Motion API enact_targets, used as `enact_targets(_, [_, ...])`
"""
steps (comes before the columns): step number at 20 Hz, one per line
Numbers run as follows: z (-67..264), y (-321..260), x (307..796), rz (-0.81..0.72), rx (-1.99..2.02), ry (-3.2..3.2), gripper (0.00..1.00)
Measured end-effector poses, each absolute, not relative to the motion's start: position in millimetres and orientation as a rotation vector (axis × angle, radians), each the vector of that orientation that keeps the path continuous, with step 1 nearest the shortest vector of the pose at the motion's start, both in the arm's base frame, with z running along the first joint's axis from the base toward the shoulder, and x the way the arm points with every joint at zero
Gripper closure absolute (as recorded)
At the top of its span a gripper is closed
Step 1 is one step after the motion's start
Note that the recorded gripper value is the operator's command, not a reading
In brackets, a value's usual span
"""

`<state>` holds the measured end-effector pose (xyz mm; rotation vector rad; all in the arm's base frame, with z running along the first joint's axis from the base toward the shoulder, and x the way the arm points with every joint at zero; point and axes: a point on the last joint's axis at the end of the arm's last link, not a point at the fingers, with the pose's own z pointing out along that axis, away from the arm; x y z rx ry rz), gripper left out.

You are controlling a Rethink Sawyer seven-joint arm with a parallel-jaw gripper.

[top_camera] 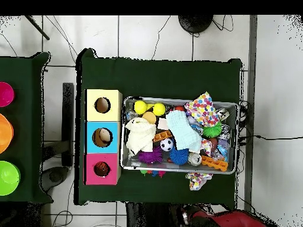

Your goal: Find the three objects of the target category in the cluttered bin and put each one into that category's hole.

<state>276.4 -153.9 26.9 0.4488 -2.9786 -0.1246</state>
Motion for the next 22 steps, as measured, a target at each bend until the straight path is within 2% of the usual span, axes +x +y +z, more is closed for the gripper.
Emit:
enact_targets(10, [17.1, -138.1, 280.8, -0.084, 0.545, -2.918, 0.00])
enact_targets(22, [-3.0, -117.5, 303.2, 0.064, 0.770, -2.883, 0.00])
